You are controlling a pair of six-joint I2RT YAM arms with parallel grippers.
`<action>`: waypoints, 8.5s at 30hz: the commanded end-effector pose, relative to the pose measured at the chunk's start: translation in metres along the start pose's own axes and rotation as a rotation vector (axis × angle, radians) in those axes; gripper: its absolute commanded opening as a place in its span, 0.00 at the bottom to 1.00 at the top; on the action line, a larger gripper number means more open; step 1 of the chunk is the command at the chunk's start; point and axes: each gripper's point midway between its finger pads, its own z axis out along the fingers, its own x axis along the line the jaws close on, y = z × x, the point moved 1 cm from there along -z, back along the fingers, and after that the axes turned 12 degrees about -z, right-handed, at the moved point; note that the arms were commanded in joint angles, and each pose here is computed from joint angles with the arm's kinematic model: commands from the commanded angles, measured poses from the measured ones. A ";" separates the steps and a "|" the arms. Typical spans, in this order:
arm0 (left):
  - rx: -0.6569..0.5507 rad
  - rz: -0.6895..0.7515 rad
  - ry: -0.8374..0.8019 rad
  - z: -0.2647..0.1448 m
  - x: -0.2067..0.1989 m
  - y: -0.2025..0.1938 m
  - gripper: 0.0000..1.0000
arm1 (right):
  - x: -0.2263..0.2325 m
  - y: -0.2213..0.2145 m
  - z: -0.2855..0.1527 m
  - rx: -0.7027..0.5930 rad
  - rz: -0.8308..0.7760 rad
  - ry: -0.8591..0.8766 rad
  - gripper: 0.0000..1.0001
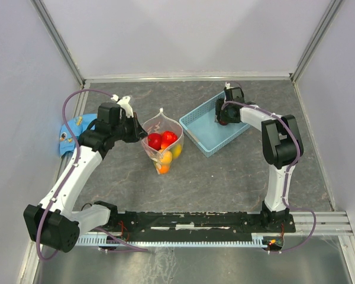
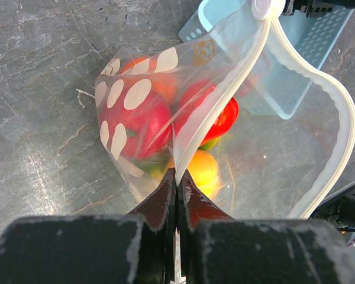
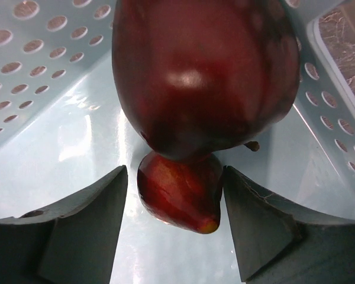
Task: Place the food in the zip-top bag and seal the zipper
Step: Pick up the fake fruit from the bin, then place the fake fruit in the zipper food storage bag, then pick up the fake fruit from the bin, then place the fake fruit in the zipper food storage bag.
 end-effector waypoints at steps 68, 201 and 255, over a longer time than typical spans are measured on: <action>-0.036 0.027 -0.074 -0.008 -0.013 0.008 0.03 | 0.302 0.051 -0.310 -0.592 -0.577 0.642 0.57; -0.007 0.011 -0.077 -0.001 -0.012 0.003 0.03 | 0.069 0.071 -0.148 -0.205 -0.301 0.052 0.62; -0.025 0.014 -0.092 -0.006 -0.014 0.004 0.03 | 0.302 0.030 -0.264 -0.472 -0.185 0.410 0.90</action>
